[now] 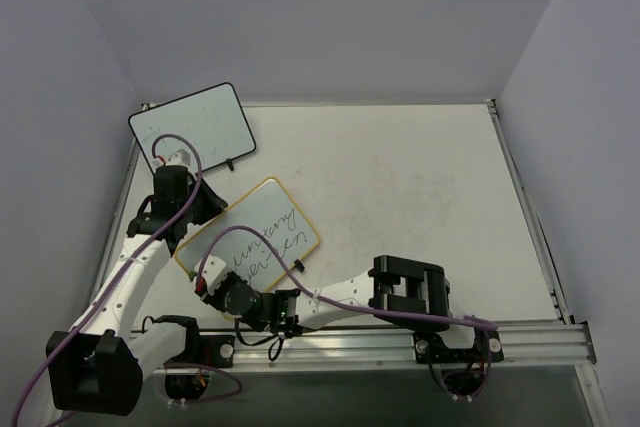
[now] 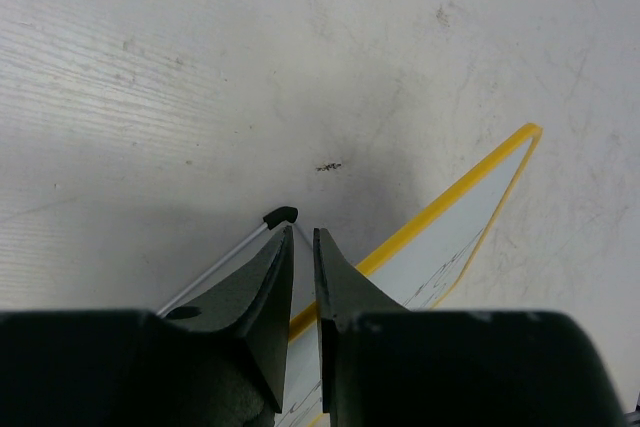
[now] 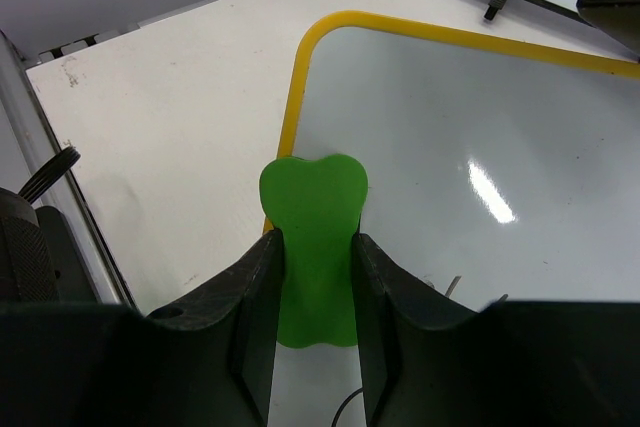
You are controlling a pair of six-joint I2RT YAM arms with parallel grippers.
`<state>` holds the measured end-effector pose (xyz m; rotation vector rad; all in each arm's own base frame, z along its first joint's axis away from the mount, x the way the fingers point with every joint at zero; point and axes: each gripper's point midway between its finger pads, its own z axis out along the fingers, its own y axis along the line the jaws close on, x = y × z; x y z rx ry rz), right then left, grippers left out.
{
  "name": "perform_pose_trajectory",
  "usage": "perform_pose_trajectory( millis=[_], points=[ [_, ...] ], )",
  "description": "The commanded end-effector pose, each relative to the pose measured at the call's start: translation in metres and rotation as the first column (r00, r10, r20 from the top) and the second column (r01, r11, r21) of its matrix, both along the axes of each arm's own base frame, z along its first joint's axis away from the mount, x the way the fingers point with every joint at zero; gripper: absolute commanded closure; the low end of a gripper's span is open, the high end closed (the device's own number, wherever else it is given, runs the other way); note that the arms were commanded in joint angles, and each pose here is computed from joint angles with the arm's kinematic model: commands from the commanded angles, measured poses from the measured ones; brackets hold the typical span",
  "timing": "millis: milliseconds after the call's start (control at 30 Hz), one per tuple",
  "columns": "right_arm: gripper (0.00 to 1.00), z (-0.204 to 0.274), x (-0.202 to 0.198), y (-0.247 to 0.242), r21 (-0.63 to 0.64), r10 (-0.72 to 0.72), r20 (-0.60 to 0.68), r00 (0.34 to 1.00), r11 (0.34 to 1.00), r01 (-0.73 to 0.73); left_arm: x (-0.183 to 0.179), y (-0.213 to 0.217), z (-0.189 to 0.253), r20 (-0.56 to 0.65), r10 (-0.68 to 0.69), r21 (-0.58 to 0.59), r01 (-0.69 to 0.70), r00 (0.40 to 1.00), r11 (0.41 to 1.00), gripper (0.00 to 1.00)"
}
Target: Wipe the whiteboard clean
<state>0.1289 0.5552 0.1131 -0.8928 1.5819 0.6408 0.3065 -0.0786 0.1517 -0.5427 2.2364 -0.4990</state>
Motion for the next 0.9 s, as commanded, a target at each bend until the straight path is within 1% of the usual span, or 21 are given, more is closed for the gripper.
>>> perform_pose_trajectory(
  millis=[0,200,300,667,867],
  points=[
    [1.0,-0.029,-0.002,-0.008,-0.102,-0.008,-0.001,1.0,0.995,0.008,0.004,-0.003,0.009,0.029,-0.021,0.0,0.021,0.999,1.0,0.78],
    [1.0,-0.03,0.024,-0.02,-0.132,-0.134,0.007,0.991,0.982,0.134,0.003,-0.004,0.008,0.027,-0.023,0.0,0.023,0.999,1.0,0.78],
    [1.0,-0.03,0.036,-0.029,-0.126,-0.182,-0.016,0.983,0.976,0.179,0.003,-0.003,0.008,0.028,-0.021,0.003,0.021,0.999,1.0,0.78],
    [1.0,-0.034,0.069,-0.059,-0.128,-0.305,-0.063,0.95,0.947,0.296,0.003,-0.003,0.006,0.023,-0.021,0.004,0.021,1.0,1.0,0.78],
    [1.0,-0.039,0.089,-0.079,-0.142,-0.379,-0.076,0.922,0.919,0.367,0.003,-0.003,0.006,0.023,-0.021,0.004,0.021,1.0,1.0,0.78]
  ],
)
